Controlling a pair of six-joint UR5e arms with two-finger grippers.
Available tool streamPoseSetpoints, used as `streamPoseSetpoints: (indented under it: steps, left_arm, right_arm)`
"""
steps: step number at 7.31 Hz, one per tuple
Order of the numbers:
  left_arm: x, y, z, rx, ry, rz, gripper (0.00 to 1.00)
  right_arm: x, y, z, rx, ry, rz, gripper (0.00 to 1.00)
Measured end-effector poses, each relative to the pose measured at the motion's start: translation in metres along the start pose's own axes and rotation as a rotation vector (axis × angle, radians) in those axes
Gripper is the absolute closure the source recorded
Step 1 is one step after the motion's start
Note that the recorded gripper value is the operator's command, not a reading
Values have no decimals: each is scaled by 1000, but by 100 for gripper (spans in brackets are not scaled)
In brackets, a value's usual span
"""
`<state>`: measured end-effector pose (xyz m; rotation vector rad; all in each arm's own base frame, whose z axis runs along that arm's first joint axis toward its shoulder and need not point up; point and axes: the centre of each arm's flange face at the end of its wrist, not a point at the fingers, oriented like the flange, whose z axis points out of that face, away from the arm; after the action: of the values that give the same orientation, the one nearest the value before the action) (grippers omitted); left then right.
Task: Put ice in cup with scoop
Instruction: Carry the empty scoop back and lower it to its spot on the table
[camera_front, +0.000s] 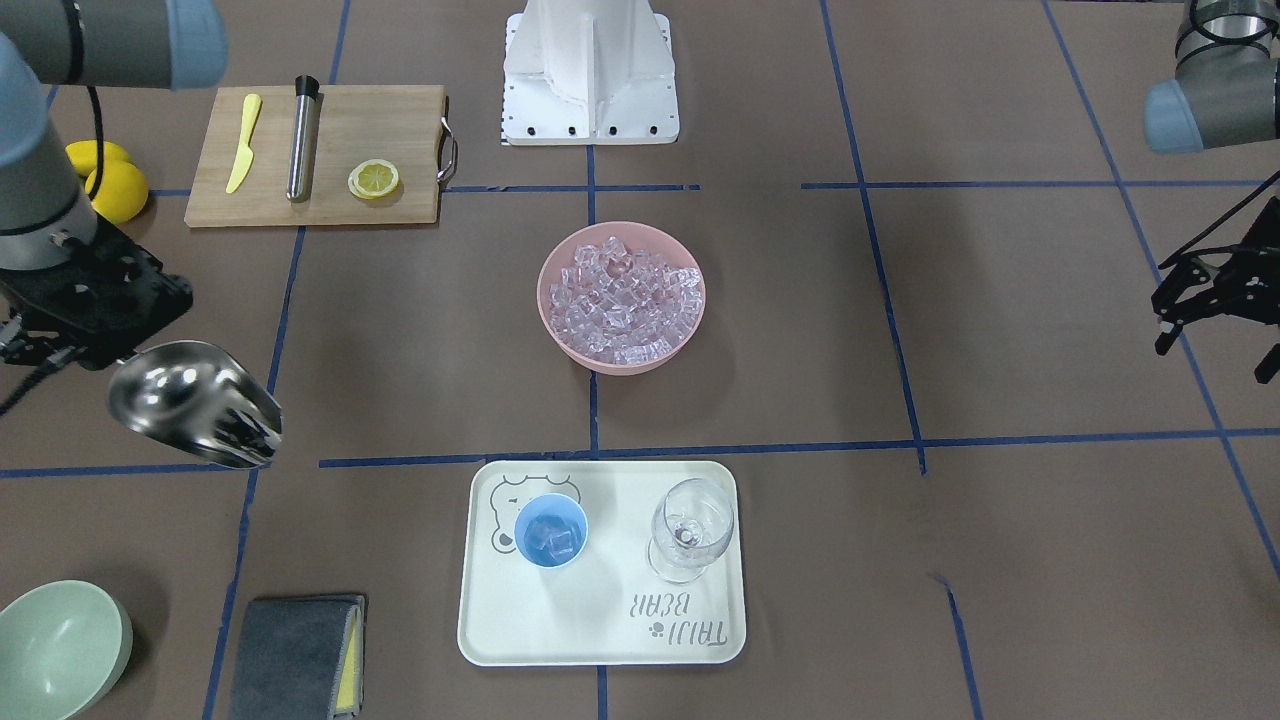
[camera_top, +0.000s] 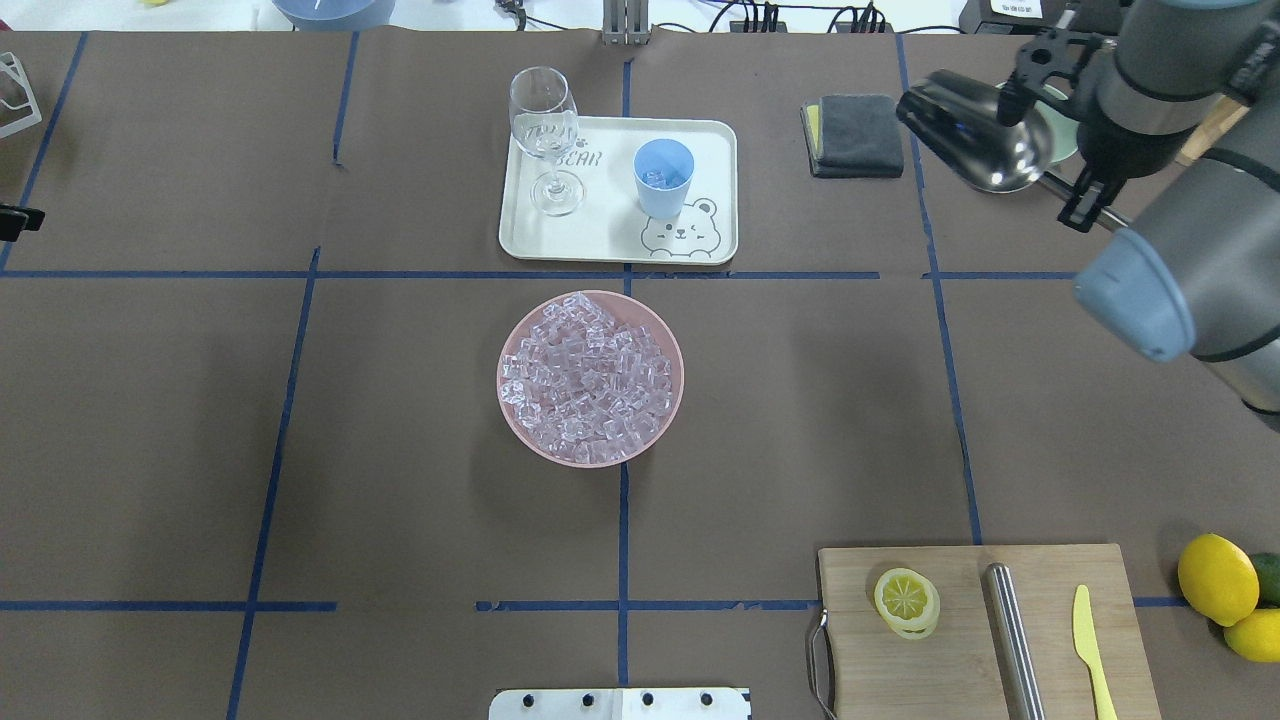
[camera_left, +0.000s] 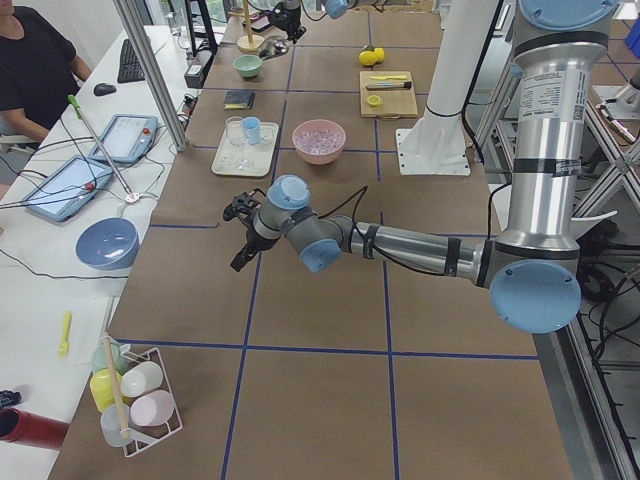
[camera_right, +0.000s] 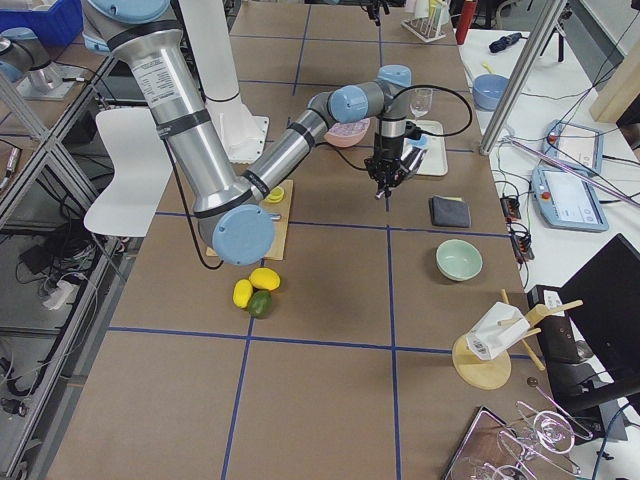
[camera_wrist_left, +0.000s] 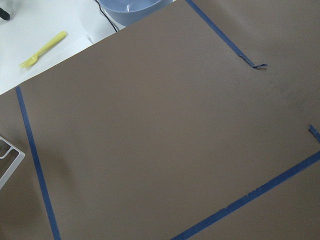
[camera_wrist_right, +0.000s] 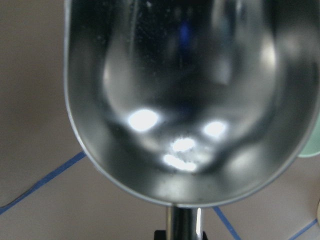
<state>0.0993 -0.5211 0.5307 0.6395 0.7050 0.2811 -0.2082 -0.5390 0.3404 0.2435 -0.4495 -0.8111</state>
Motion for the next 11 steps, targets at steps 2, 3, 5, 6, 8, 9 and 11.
streamPoseSetpoints:
  steps: [2, 3, 5, 6, 8, 9, 11]
  left_arm:
    - [-7, 4, -5, -5, 6, -15, 0]
    - [-8, 4, -7, -3, 6, -17, 0]
    - [-8, 1, -14, 10, 3, -16, 0]
    - [-6, -2, -18, 20, 3, -13, 0]
    - [-4, -6, -22, 30, 4, -8, 0]
    - [-2, -7, -24, 36, 3, -5, 0]
    - [0, -10, -28, 46, 3, 1, 0]
  right_arm:
    - [17, 46, 14, -93, -83, 200, 100]
    - [24, 63, 23, -150, -119, 334, 100]
    - [47, 85, 32, -200, -204, 765, 100]
    - [54, 95, 45, -228, -233, 866, 100]
    - [55, 122, 83, -264, -280, 882, 100]
    - [50, 137, 109, -257, -300, 857, 100]
    - [32, 154, 154, -255, -332, 794, 100]
